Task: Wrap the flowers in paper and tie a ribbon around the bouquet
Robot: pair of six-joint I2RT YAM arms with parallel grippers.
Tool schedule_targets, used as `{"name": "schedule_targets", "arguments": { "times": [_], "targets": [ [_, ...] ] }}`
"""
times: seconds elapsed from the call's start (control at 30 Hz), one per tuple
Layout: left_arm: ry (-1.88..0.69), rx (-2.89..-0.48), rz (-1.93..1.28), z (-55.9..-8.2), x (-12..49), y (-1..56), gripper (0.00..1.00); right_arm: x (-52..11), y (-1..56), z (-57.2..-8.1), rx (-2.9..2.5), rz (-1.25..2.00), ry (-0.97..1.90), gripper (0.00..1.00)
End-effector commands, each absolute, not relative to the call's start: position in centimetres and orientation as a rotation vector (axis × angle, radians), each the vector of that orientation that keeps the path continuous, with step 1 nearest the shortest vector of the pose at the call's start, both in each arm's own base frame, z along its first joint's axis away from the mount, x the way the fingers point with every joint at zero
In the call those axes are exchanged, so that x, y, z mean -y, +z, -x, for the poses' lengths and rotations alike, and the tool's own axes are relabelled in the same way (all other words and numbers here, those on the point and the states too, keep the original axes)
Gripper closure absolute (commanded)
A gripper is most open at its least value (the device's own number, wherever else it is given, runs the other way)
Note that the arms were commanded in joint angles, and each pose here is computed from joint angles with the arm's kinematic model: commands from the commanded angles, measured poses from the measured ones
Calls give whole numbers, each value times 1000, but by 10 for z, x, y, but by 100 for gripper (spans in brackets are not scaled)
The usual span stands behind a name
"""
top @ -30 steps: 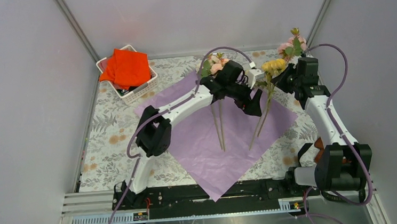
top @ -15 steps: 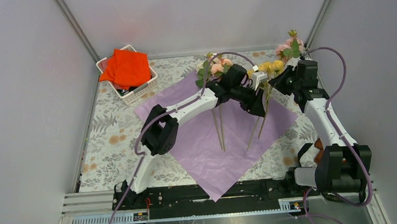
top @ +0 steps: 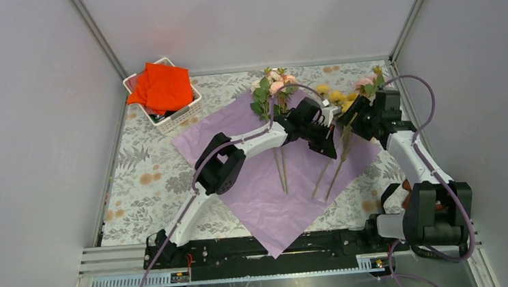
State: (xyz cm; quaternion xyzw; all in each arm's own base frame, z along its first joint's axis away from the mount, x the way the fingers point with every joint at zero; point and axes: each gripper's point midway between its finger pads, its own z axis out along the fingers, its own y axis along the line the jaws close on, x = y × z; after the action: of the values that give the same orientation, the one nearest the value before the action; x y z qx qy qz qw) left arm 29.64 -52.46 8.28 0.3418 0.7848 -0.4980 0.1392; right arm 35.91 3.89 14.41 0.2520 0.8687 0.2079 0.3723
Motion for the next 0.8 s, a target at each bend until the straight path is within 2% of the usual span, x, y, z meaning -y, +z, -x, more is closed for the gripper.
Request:
{"name": "schedule_targets", "arguments": {
  "times": [0.0, 0.17, 0.37, 0.57, 0.67, 0.77],
  "targets": [
    [-1398, -2227, -906, -319, 536, 85, 100, -38, 120, -327, -2303, -662, 486, 31],
    [-1366, -2257, -842, -332, 528, 87, 100, -29, 90, -302, -2365, -715, 402, 37],
    [-1334, -2126, -777, -376, 511, 173, 100, -29, 133, -321, -2253, -642, 425, 36],
    [-1290, -2087, -535, -440, 441, 235, 100, -20, 183, -329, -2181, -545, 359, 27],
    [-1242, -2161, -353, -457, 388, 237, 100, -10, 178, -330, -2184, -575, 294, 26],
    [-1153, -2247, -132, -462, 328, 213, 100, -3, 156, -334, -2224, -618, 243, 27]
  ]
}}
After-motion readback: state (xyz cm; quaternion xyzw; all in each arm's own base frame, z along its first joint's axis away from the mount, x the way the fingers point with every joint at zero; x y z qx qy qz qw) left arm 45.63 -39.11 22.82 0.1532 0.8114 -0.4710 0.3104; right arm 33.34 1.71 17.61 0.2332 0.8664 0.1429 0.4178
